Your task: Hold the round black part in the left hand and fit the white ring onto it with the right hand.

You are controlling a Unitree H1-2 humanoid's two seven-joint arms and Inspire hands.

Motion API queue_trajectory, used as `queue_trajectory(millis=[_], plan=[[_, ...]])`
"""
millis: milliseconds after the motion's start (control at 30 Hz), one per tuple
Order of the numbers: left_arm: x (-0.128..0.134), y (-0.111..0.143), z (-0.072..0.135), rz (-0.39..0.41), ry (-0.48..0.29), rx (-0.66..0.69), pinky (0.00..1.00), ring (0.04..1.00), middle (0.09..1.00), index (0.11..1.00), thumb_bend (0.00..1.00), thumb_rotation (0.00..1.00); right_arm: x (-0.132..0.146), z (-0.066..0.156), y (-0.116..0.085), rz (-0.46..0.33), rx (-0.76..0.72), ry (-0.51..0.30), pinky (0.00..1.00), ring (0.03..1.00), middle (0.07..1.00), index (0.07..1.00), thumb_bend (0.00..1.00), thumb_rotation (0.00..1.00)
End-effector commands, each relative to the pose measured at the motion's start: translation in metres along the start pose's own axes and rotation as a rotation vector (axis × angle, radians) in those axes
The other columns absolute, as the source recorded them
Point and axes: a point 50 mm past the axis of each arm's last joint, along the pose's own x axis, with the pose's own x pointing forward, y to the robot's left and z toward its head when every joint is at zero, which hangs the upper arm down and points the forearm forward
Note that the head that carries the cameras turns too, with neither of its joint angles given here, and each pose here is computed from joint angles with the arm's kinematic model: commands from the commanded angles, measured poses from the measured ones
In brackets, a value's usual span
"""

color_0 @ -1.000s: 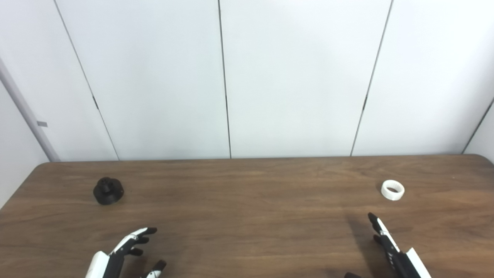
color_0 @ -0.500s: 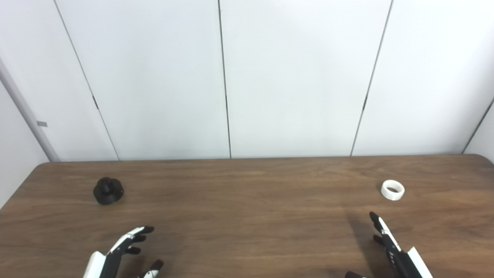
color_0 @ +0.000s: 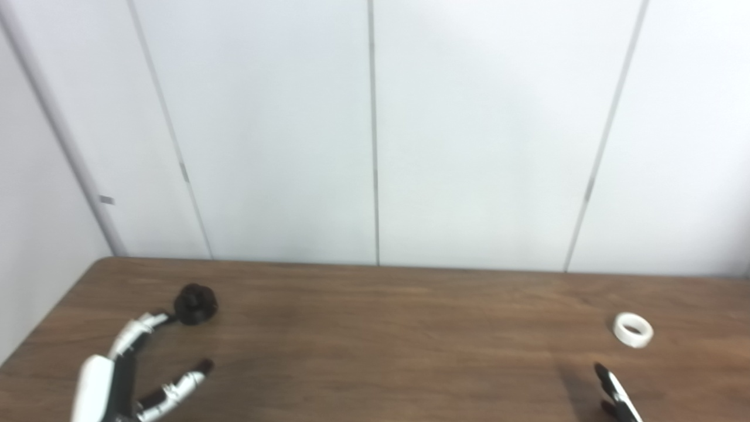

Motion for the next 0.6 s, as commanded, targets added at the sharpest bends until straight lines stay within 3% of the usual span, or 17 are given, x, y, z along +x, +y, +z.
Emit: queue_trajectory(millis=[0, 100, 300, 433, 567], plan=[[0.025, 0.018, 0.002, 0.093, -0.059, 0.053, 1.0, 0.997, 0.919, 0.758, 0.81, 0.32, 0.001, -0.005, -0.003, 0.013, -0.007, 0.015, 0.93, 1.0, 1.0, 1.0, 0.5, 0.26], [0.044, 0.025, -0.004, 0.142, -0.056, 0.062, 1.0, 1.0, 0.929, 0.763, 0.82, 0.33, 0.0, -0.007, -0.005, 0.017, 0.001, 0.023, 0.94, 1.0, 1.0, 1.0, 0.48, 0.22], [0.077, 0.032, -0.012, 0.188, -0.005, 0.079, 1.0, 1.0, 0.974, 0.765, 0.86, 0.35, -0.003, -0.011, -0.013, 0.024, -0.02, 0.02, 0.92, 1.0, 1.0, 1.0, 0.47, 0.29], [0.093, 0.028, -0.015, 0.153, 0.066, 0.116, 1.0, 1.0, 0.996, 0.787, 0.94, 0.39, -0.004, -0.016, -0.018, 0.022, -0.004, 0.023, 0.93, 1.0, 1.0, 1.0, 0.47, 0.3], [0.106, 0.019, -0.018, 0.05, 0.134, 0.186, 1.0, 1.0, 1.0, 0.81, 1.0, 0.43, -0.005, -0.022, -0.024, 0.023, 0.007, 0.016, 0.95, 1.0, 1.0, 1.0, 0.47, 0.31]])
